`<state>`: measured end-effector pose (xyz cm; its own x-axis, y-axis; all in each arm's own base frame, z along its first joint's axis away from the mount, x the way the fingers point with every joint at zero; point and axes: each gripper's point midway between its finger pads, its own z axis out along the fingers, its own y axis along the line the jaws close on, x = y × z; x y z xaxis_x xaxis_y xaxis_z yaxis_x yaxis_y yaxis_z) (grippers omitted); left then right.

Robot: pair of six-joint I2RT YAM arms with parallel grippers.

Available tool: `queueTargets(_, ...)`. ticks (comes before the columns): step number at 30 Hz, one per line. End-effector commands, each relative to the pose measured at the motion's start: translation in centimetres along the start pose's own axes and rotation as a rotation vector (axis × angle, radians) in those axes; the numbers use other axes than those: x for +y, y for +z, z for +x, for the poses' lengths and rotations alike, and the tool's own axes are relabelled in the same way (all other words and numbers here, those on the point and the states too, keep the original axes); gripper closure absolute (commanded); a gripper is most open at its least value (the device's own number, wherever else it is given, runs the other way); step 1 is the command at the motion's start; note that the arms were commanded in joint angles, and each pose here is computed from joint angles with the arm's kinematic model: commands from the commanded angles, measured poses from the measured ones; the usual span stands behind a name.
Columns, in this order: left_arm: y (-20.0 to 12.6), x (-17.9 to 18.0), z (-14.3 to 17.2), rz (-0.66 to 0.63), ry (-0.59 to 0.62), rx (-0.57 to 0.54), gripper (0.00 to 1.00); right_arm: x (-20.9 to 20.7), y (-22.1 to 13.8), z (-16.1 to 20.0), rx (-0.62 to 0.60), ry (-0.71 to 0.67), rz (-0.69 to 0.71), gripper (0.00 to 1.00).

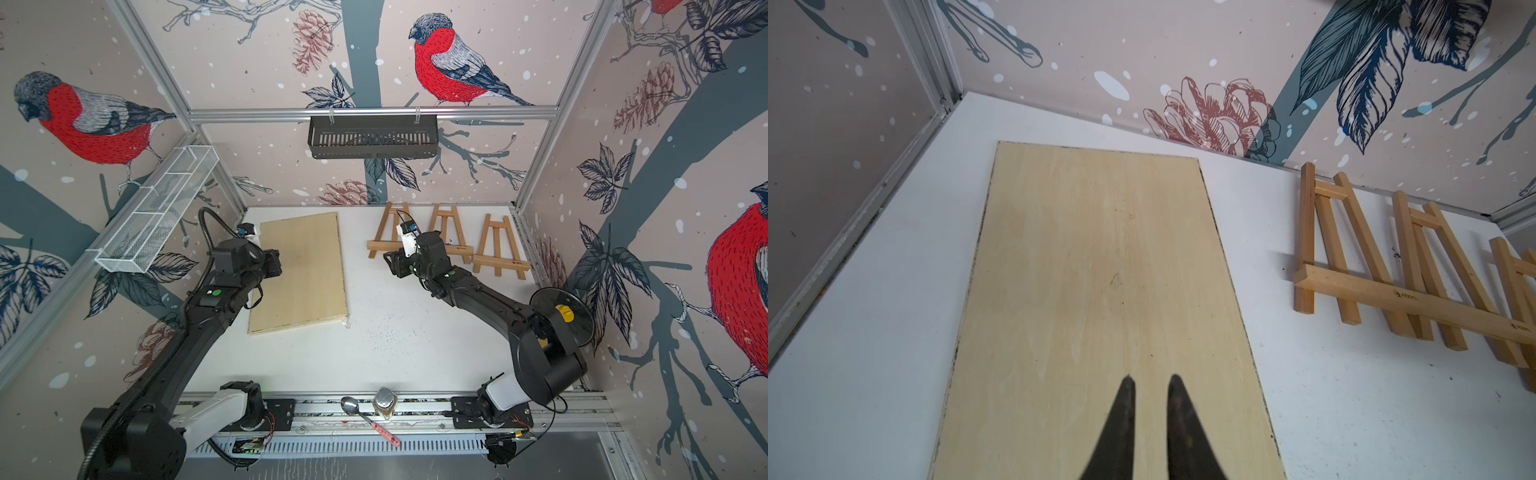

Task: Disassemble the easel
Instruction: Reset both arms

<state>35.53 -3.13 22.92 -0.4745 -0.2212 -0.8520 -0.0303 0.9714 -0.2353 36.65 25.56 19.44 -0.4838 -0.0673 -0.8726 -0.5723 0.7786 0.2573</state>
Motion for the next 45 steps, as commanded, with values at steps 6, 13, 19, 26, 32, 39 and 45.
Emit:
queueTargets(6,-1.7,-0.5,-2.1,0.020,0.029,-0.208,0.82,-6.5,-8.8,-0.9,-0.240,0.098,0.314,0.35)
queueTargets(13,-0.2,-1.4,-1.5,0.049,0.049,-0.227,0.71,-10.7,-15.9,0.0,-0.440,0.211,0.498,0.28)
queueTargets(19,2.4,0.4,-0.9,-0.059,0.035,-0.199,0.67,-11.4,-18.2,0.2,-0.474,0.208,0.557,0.27)
queueTargets(26,5.1,5.4,0.7,-0.313,0.063,-0.223,0.75,-11.4,-18.1,0.8,-0.435,0.217,0.555,0.27)
queueTargets(32,3.9,8.8,2.3,-0.290,-0.028,-0.398,0.75,-11.4,-17.7,0.9,-0.431,0.211,0.551,0.27)
queueTargets(39,2.4,9.5,3.9,-0.328,0.066,-0.373,0.75,-12.0,-17.3,1.2,-0.420,0.205,0.569,0.26)
queueTargets(45,2.1,9.2,5.0,-0.275,0.057,-0.462,0.70,-12.1,-16.1,1.1,-0.393,0.210,0.550,0.25)
